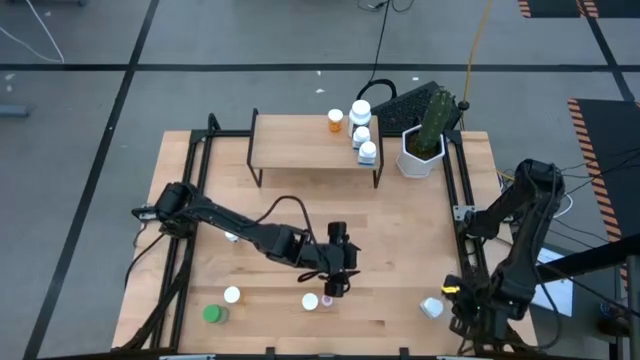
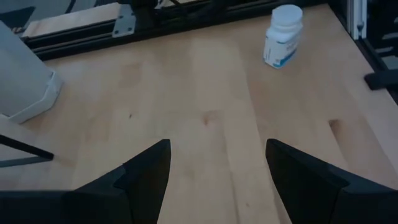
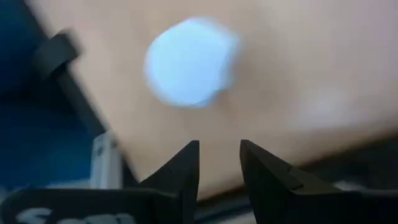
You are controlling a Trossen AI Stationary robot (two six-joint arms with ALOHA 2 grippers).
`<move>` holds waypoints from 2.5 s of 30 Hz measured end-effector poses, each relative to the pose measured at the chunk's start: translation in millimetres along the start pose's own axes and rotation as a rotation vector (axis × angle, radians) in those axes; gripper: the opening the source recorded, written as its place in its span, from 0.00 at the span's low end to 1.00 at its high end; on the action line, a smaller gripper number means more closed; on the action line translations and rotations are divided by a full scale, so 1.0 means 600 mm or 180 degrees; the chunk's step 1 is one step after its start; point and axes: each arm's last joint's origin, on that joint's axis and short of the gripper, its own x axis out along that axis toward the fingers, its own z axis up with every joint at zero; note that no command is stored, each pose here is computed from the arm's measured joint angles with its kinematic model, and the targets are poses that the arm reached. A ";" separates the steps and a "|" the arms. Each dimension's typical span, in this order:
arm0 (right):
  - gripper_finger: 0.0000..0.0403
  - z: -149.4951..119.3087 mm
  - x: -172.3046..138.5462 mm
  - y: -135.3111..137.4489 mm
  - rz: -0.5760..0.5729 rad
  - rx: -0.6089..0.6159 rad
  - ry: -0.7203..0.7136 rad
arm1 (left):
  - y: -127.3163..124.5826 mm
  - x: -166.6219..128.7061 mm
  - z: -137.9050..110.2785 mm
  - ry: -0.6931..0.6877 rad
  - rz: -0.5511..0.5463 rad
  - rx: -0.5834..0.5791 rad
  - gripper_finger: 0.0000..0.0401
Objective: Pick and place medicine bottles onto shelf by color
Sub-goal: Put the white blue pill bottle on the shelf
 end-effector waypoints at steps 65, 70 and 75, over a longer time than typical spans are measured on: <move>0.78 0.128 0.202 -0.111 0.0058 -0.1259 -0.3089 | -0.044 0.121 -0.029 -0.0976 -0.1392 0.0611 0.67; 0.78 0.128 0.202 -0.111 0.0044 -0.1253 -0.3100 | -0.029 0.153 -0.043 -0.1099 -0.1419 0.0614 0.67; 0.78 0.132 0.202 -0.112 0.0027 -0.1225 -0.3102 | -0.019 0.191 -0.066 -0.1244 -0.1462 0.0501 0.67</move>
